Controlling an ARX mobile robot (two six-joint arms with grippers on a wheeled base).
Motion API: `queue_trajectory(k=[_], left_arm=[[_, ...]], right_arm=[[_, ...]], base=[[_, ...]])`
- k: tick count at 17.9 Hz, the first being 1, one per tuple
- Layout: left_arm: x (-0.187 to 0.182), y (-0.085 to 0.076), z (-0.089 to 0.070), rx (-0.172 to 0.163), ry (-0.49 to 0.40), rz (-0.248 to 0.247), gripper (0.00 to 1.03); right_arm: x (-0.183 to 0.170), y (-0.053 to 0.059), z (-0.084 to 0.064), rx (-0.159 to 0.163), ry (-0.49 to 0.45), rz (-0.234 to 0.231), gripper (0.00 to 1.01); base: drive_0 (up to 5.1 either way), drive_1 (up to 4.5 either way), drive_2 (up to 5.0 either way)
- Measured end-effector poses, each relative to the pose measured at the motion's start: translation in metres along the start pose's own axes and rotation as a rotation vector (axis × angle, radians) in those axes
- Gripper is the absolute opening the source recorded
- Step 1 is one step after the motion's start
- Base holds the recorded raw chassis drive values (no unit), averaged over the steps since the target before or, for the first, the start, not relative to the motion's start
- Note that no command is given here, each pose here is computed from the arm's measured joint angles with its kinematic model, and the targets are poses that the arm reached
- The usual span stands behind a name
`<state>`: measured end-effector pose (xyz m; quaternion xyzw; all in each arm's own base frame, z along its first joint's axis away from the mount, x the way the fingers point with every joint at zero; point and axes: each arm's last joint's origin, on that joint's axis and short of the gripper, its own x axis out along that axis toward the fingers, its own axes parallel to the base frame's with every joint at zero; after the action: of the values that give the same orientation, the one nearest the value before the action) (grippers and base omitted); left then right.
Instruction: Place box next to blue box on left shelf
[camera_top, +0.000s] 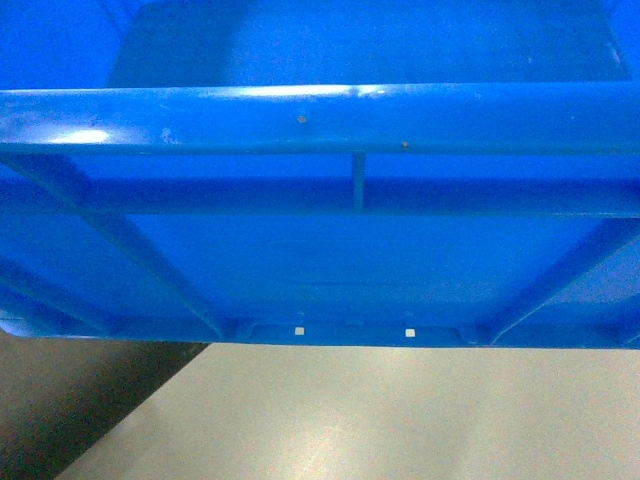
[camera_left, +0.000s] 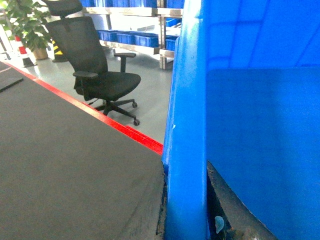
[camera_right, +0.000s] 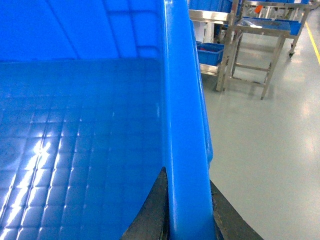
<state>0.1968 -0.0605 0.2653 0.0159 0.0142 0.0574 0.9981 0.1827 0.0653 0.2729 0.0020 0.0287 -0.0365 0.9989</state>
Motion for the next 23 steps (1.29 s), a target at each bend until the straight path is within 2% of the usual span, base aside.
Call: queue_trajectory(k=[23], left_arm=[[0.0001, 0.0000, -0.0001, 0.001, 0.001, 0.000, 0.13]], right_arm=[[0.0000, 0.0000, 0.0000, 0.000, 0.000, 0.000, 0.08]], base=[[-1.6, -1.64, -1.6]])
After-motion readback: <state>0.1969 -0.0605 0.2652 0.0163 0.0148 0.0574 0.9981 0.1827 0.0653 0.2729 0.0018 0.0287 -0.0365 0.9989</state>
